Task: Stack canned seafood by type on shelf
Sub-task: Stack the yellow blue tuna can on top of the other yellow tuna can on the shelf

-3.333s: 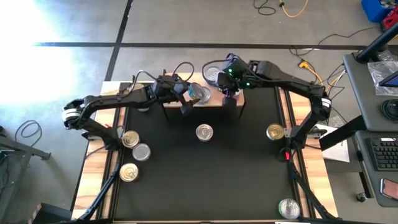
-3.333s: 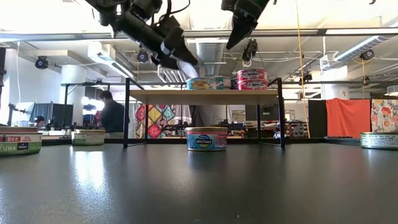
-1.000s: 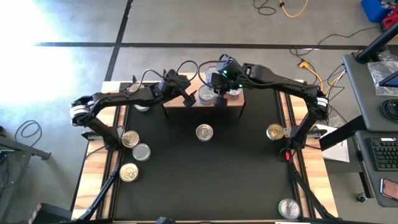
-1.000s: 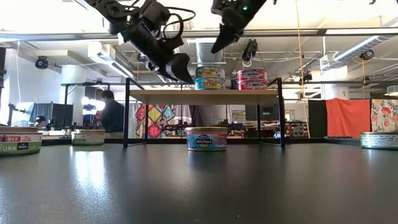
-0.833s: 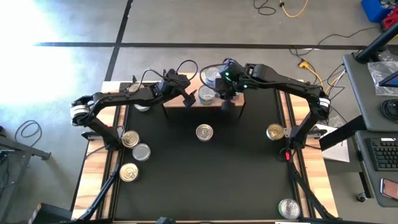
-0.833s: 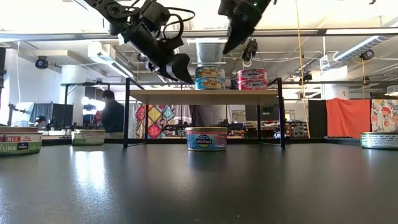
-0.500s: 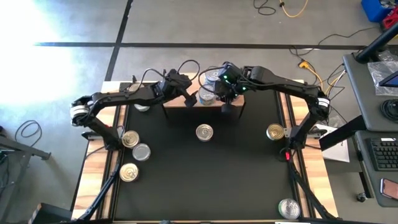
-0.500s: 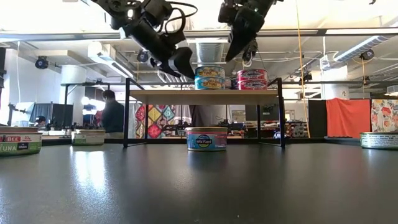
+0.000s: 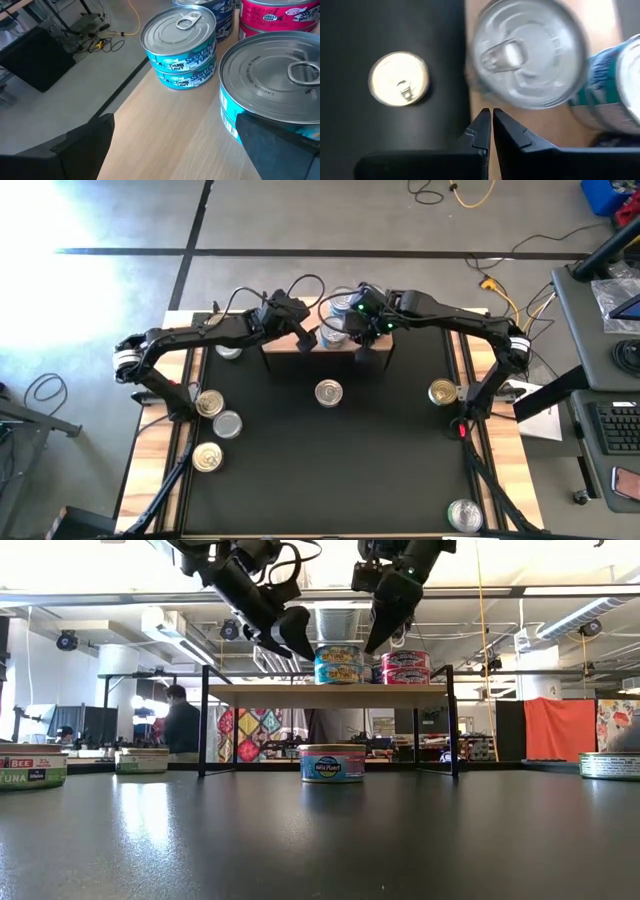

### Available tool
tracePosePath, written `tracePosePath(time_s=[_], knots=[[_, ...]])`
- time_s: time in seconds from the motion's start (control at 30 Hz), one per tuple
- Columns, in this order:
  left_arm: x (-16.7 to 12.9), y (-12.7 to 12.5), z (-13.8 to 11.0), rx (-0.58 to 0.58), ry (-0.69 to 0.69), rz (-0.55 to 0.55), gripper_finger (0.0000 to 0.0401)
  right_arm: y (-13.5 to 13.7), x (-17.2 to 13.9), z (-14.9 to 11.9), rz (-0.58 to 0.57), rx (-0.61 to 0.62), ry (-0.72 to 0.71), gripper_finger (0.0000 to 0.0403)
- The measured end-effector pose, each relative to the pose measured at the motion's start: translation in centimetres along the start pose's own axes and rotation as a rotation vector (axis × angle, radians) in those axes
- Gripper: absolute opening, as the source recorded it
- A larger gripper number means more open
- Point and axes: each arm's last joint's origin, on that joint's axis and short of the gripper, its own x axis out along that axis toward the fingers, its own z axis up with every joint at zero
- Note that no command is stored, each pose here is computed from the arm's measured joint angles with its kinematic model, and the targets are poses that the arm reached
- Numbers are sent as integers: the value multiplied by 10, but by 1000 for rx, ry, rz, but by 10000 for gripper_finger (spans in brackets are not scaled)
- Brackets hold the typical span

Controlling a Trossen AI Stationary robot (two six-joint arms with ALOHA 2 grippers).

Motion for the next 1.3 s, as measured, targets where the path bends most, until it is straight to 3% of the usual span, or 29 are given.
tracePosePath(time_s=[0.87,1.3], knots=[[-13,-23,10,38,-14,-78,400,-13,-1,-1,-169,-4,29,13],[-16,-22,7,53,57,-84,400,-12,-4,-2,-171,-5,26,13]])
